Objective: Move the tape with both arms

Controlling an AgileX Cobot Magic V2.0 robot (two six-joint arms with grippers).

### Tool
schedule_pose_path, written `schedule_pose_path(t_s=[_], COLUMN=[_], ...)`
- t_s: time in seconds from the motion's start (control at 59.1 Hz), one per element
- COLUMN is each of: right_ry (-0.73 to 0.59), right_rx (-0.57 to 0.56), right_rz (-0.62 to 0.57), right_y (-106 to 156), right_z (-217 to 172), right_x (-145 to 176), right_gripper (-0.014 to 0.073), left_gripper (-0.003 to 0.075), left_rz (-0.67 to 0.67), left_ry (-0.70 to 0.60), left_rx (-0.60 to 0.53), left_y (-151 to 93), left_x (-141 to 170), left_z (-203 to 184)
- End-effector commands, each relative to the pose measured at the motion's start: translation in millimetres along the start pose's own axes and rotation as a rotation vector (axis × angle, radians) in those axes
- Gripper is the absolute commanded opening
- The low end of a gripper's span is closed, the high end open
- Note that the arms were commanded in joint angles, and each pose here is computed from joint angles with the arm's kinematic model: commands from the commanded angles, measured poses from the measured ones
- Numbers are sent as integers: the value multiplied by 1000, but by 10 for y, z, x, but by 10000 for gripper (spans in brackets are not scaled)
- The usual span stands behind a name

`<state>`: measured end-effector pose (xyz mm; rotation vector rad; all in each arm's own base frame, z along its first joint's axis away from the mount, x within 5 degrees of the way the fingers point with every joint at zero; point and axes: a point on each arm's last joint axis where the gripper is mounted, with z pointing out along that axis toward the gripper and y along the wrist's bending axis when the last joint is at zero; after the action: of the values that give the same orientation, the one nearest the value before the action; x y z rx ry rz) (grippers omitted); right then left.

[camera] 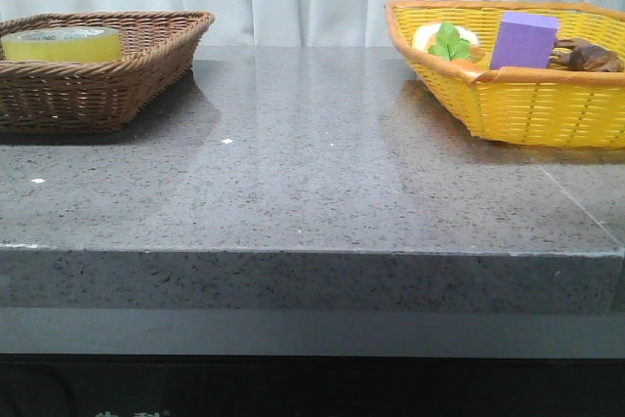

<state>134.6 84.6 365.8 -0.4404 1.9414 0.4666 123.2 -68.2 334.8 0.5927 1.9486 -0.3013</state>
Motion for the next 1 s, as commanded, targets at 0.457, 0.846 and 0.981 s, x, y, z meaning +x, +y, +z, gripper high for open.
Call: schedule_pose_path(t_s=[0.457, 0.846, 0.981], right_ry=[-111, -111, -111], right_rx=[-6, -6, -6], right_rz=[-3, -3, -3], right_y=[12, 12, 12], right_z=[-60, -60, -60], right_x=[-156, -156, -157], right_gripper=[-66, -66, -66], left_gripper=[-20, -20, -20], left_rz=[-74, -153, -200], left_ry=[-480, -585, -568], left_rx=[-395, -405, -392], left_y=[89, 117, 105], left_x=[1040, 1418, 1477], left_z=[-503, -261, -254])
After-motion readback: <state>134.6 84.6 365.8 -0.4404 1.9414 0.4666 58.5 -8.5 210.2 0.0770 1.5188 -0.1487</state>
